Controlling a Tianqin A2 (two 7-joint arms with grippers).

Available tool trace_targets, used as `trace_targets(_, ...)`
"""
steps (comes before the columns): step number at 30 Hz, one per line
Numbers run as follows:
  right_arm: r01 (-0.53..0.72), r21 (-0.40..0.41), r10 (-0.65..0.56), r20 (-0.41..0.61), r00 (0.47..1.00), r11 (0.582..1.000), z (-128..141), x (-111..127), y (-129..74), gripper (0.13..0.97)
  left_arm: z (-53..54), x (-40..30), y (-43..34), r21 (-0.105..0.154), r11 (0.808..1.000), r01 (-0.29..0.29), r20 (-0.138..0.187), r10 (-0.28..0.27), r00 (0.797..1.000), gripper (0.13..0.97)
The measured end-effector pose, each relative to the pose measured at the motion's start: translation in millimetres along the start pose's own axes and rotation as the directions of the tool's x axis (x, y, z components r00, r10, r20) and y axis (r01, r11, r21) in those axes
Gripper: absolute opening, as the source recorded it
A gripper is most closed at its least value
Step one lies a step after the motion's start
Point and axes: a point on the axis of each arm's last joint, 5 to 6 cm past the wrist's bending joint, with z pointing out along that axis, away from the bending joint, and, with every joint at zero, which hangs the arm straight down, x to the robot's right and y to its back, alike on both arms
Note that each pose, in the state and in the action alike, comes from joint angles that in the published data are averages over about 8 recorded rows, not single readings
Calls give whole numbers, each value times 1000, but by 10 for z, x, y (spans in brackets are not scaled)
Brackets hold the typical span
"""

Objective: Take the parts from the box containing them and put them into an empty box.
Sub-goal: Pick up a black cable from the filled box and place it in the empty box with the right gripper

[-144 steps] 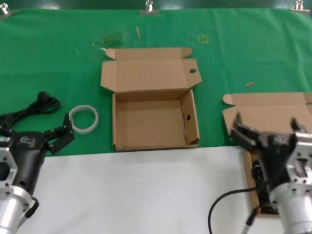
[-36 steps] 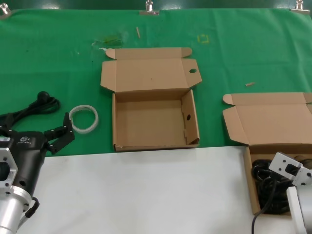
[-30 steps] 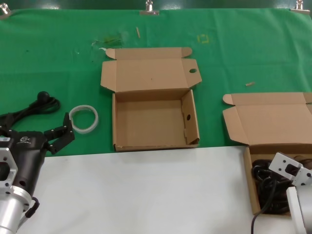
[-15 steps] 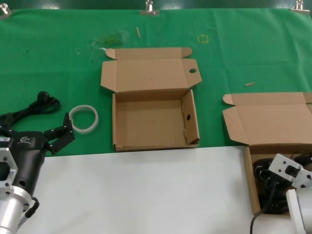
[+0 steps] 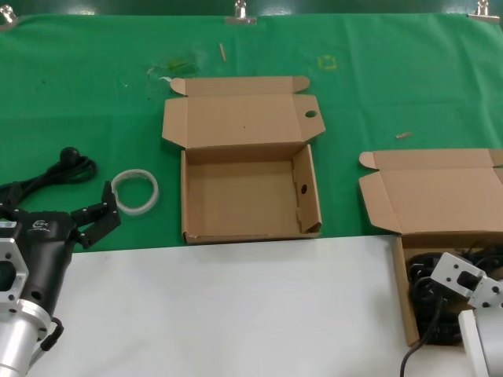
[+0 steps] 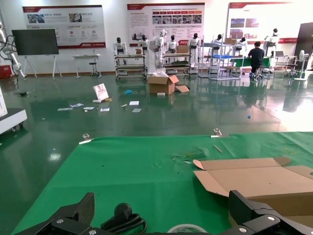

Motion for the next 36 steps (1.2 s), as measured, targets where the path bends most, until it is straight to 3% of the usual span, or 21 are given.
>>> trace_targets(24,-14,-21,13,-12,1000,1000,-618,140,121,181,0,0,0,0,1000,0,0,0,1000,966)
trace_targets(30,-31,18,32,-39,999,999,-815,218,39,181,0,0,0,0,1000,0,0,0,1000,966)
trace_targets(36,-57,126,68,-83,994,990,-1010,268,-214,181,0,0,0,0,1000,0,0,0,1000,966)
